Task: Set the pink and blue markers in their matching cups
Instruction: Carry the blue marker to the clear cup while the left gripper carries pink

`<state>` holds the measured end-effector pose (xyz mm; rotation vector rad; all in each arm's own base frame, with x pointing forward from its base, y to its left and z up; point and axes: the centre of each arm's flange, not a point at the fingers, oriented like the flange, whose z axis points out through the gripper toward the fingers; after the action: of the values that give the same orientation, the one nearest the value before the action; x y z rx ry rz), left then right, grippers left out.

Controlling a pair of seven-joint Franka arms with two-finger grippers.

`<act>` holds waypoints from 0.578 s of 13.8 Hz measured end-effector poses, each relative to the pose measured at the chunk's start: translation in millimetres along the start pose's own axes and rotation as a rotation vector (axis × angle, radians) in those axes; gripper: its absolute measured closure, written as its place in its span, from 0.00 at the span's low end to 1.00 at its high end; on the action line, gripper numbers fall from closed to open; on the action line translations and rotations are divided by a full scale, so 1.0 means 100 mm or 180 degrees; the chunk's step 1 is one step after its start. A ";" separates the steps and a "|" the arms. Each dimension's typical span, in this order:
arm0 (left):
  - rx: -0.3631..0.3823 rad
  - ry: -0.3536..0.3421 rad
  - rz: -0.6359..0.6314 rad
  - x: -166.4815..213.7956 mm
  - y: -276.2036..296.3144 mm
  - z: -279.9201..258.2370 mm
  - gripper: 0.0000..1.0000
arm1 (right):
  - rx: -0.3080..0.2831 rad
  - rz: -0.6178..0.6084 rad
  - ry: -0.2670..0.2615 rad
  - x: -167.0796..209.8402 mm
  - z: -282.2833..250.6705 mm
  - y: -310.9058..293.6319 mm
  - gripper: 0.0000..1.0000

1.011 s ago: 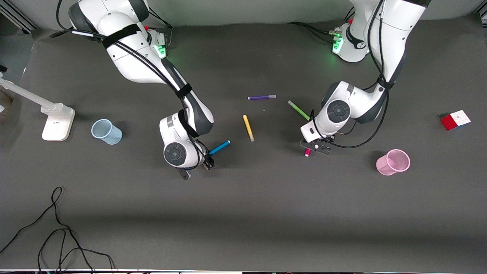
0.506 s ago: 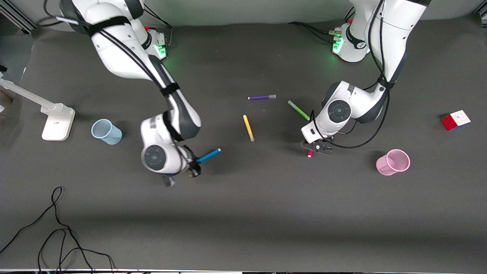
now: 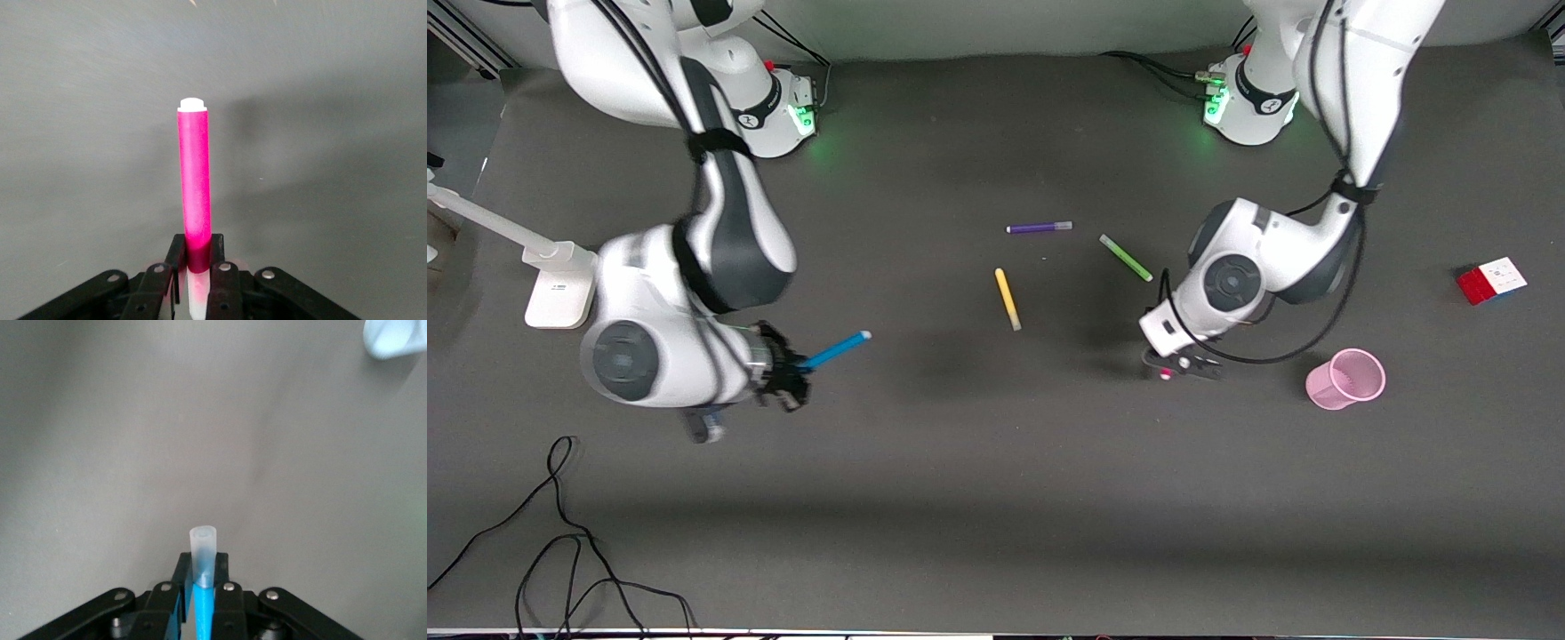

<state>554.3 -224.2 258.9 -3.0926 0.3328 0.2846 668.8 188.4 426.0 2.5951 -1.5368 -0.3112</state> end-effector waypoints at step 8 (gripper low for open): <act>-0.0166 -0.0426 -0.0804 -0.17 -1.41 -1.86 0.81 | -0.0148 -0.0593 0.0480 1.31 -0.98 1.05 0.84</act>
<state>600.9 -89.5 445.1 -3.0980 -0.0696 0.4952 663.1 21.9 526.8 2.6614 -1.2289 -0.1603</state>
